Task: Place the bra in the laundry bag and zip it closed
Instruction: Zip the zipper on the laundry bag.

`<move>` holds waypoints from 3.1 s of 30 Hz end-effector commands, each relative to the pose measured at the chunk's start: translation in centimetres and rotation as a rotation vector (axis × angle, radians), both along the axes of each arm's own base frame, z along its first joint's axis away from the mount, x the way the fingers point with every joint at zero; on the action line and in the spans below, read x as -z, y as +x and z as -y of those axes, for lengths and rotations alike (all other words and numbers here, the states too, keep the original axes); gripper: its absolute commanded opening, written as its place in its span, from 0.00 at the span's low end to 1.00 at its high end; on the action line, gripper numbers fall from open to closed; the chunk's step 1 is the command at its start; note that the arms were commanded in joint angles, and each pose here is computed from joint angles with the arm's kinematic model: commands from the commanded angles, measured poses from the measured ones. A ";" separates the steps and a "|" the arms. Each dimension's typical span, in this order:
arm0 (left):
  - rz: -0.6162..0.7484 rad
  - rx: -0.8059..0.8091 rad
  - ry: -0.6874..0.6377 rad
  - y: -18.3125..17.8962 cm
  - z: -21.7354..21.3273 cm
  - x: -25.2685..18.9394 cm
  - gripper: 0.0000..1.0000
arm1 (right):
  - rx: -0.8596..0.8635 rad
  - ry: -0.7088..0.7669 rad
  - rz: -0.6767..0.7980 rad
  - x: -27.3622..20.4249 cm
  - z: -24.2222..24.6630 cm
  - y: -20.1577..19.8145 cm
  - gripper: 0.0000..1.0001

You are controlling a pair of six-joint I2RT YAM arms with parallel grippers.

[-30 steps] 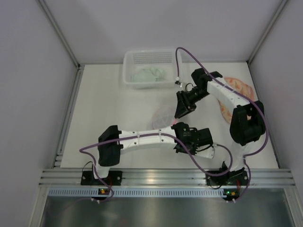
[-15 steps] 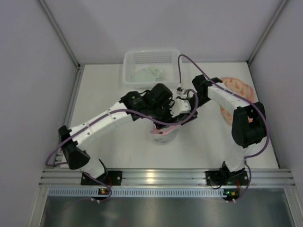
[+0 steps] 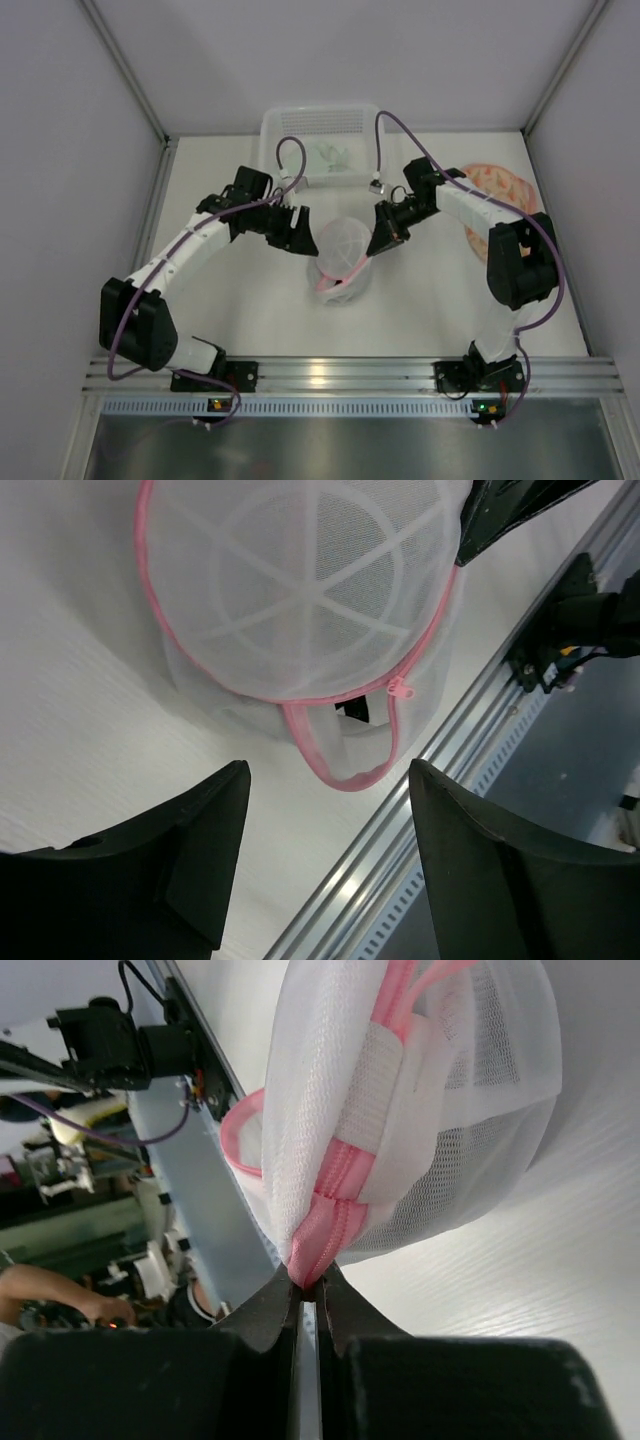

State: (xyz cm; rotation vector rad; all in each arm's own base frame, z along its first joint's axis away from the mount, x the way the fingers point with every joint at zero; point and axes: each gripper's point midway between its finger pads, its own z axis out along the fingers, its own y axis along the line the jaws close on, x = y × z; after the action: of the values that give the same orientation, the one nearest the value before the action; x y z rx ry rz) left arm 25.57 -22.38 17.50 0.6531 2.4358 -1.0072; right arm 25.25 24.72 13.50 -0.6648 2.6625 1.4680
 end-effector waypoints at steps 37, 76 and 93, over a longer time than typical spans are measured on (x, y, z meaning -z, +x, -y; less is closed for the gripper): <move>-0.133 0.198 -0.492 4.3 2.8 3.0 0.80 | -0.462 0.248 0.495 -3.6 -1.7 -2.1 0.00; -0.449 0.103 -0.569 1.7 3.0 -1.4 0.00 | 0.150 0.126 0.093 -2.6 5.1 0.1 0.76; -0.483 0.179 -0.622 1.6 3.2 -3.9 0.00 | 0.156 0.248 -0.033 -4.1 1.5 -2.6 0.83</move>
State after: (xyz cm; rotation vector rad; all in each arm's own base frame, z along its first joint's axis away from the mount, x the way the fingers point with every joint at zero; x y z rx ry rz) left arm 27.19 -25.39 19.04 0.3457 2.3210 -2.0145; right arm 22.72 20.09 15.11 -0.3279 2.5531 1.6492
